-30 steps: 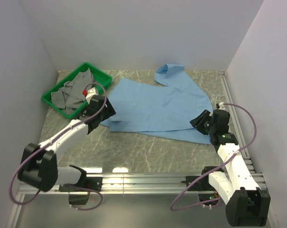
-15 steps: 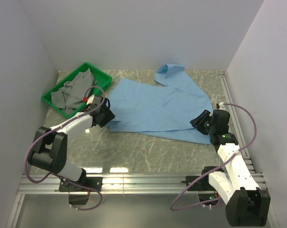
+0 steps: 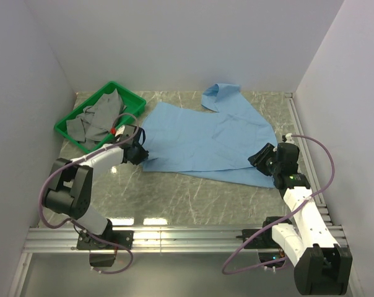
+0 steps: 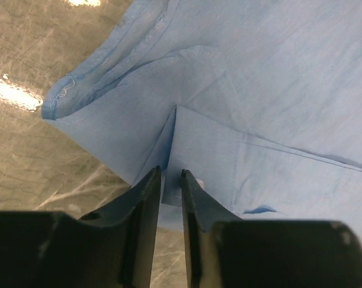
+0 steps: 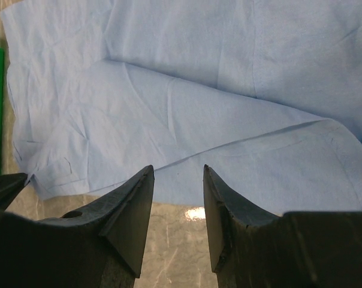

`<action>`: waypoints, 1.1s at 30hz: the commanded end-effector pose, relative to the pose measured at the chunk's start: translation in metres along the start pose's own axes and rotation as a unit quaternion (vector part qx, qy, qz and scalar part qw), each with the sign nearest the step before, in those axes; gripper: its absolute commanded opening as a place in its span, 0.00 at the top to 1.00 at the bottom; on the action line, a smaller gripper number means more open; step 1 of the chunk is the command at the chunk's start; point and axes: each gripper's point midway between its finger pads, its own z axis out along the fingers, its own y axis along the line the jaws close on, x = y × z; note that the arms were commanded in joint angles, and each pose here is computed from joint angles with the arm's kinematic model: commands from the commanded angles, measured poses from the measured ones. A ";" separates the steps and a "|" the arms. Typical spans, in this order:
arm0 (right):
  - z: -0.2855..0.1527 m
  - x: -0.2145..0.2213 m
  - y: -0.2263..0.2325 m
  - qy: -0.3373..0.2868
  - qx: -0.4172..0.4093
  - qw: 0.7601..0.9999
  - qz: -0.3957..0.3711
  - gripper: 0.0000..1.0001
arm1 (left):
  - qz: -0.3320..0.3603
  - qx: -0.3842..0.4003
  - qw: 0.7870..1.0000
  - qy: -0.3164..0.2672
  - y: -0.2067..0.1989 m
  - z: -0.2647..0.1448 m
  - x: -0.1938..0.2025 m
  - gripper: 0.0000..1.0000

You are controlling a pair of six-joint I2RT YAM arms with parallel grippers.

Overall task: Fold and stack the long sleeve shirts
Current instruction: Fold the shirt

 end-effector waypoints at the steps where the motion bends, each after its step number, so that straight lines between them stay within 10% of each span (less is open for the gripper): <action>1: -0.001 -0.006 0.002 -0.016 -0.004 1.000 -0.010 0.54 | -0.008 0.022 1.000 -0.008 -0.018 -0.001 -0.010 0.74; 6: -0.001 -0.006 0.002 -0.017 -0.003 1.000 -0.010 0.54 | -0.001 0.023 1.000 -0.015 -0.021 -0.003 -0.014 0.99; 33: 0.000 0.002 -0.038 -0.020 0.101 0.994 0.048 0.54 | 0.170 0.102 0.963 -0.184 -0.086 -0.058 -0.079 0.99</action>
